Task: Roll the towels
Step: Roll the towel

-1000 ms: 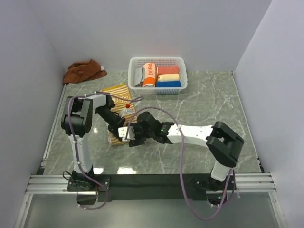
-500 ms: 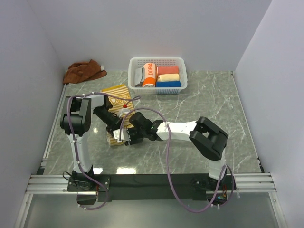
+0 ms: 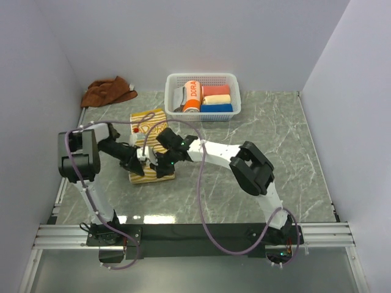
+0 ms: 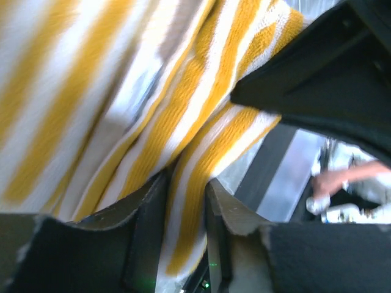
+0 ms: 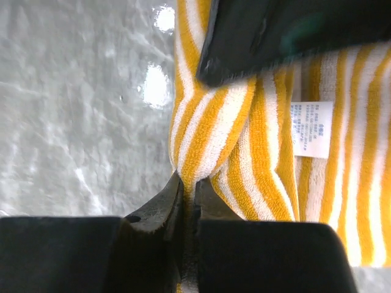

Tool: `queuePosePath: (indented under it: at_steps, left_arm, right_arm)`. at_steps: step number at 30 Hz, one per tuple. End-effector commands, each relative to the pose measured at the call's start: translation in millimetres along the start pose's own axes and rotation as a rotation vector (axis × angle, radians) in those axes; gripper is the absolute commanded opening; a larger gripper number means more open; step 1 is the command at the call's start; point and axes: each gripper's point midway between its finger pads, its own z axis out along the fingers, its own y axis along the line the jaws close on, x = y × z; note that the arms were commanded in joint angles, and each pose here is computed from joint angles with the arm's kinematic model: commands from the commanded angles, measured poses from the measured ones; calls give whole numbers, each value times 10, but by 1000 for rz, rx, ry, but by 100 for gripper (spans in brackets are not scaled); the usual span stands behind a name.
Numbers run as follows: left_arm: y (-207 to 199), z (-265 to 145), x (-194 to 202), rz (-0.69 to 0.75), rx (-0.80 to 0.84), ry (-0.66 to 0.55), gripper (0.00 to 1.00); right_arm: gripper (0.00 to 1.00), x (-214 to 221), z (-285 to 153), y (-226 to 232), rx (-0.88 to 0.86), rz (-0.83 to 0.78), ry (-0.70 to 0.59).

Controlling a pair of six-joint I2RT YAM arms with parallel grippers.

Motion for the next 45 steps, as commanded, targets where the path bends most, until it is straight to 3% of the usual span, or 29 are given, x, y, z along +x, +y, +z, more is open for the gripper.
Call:
queuePosePath:
  at_steps: [1, 9, 12, 16, 19, 24, 28, 35, 41, 45]
  left_arm:
    - [409, -359, -90, 96, -180, -120, 37]
    - [517, -986, -79, 65, -307, -359, 42]
    - [543, -1143, 10, 98, -442, -395, 42]
    - [446, -1302, 23, 258, -615, -440, 47]
    - [252, -1220, 101, 436, -673, -395, 53]
    - [-56, -732, 287, 841, -711, -230, 66]
    - [-377, -486, 281, 1133, -751, -199, 73]
    - [-546, -225, 228, 1355, -767, -165, 73]
    - [-497, -11, 47, 1398, -763, -107, 73]
    - [-317, 35, -65, 1422, -848, -79, 75]
  right_arm:
    - [0, 382, -59, 391, -214, 308, 126]
    - [0, 443, 36, 237, -369, 634, 135]
    - [0, 483, 65, 193, -401, 721, 134]
    - [0, 505, 123, 189, -434, 820, 121]
    - [0, 556, 168, 175, -462, 898, 125]
    - [0, 697, 264, 130, -483, 1013, 164]
    - [0, 751, 295, 122, -477, 1044, 180]
    - [0, 775, 328, 116, -450, 1086, 200]
    - [0, 768, 357, 133, -460, 1125, 203]
    - [0, 786, 342, 144, -457, 1129, 210]
